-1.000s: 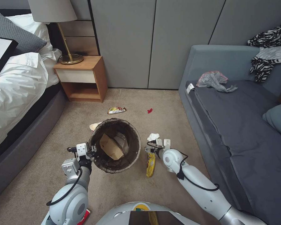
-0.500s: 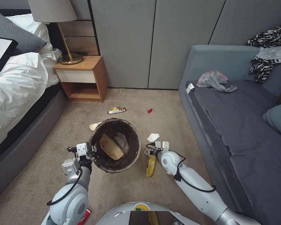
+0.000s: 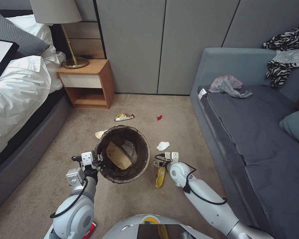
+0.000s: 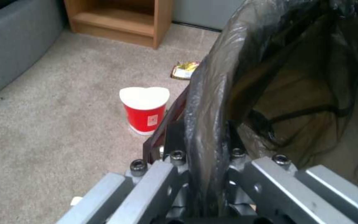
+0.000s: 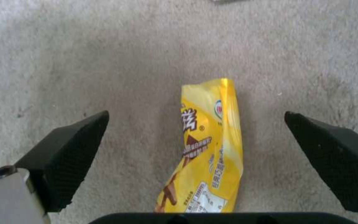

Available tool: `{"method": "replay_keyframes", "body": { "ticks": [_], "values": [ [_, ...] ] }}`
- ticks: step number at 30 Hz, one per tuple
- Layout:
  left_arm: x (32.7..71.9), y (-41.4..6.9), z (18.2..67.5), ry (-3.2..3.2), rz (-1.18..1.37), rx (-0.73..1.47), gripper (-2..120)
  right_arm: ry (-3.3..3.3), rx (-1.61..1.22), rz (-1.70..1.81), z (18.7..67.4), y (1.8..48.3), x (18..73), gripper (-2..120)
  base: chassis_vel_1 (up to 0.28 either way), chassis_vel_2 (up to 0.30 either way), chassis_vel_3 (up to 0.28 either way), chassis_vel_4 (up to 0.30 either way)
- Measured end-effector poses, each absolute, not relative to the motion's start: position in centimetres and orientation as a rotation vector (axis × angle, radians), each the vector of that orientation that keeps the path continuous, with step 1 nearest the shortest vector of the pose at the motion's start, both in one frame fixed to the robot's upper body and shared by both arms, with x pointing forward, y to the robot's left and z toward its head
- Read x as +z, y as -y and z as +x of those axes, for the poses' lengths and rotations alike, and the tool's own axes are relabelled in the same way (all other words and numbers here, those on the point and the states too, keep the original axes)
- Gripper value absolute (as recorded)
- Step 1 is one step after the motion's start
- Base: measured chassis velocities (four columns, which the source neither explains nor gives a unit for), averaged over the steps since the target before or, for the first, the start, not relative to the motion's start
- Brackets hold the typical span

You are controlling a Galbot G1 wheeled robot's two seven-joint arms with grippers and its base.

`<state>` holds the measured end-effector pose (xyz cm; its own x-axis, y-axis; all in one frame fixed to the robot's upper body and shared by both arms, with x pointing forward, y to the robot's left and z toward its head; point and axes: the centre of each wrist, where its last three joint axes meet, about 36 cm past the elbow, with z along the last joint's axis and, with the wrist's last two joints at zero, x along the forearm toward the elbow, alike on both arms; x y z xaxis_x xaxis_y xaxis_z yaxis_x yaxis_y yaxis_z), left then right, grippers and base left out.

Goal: Pick up the trash bin, then pick up the garbage from the floor and place it into the trash bin.

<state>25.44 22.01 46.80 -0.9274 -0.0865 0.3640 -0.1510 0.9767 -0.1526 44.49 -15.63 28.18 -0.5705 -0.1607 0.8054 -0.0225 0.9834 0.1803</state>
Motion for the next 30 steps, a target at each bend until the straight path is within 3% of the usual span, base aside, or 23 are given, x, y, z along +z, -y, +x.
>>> {"method": "replay_keyframes", "body": {
  "ticks": [30],
  "values": [
    [47.0, -22.1, 25.6, 2.768, 0.165, 0.254, 0, 2.122, -0.118, 0.079, 44.2, 14.6, 25.6, 100, 0.0, 0.0, 0.0, 0.0]
  ]
}}
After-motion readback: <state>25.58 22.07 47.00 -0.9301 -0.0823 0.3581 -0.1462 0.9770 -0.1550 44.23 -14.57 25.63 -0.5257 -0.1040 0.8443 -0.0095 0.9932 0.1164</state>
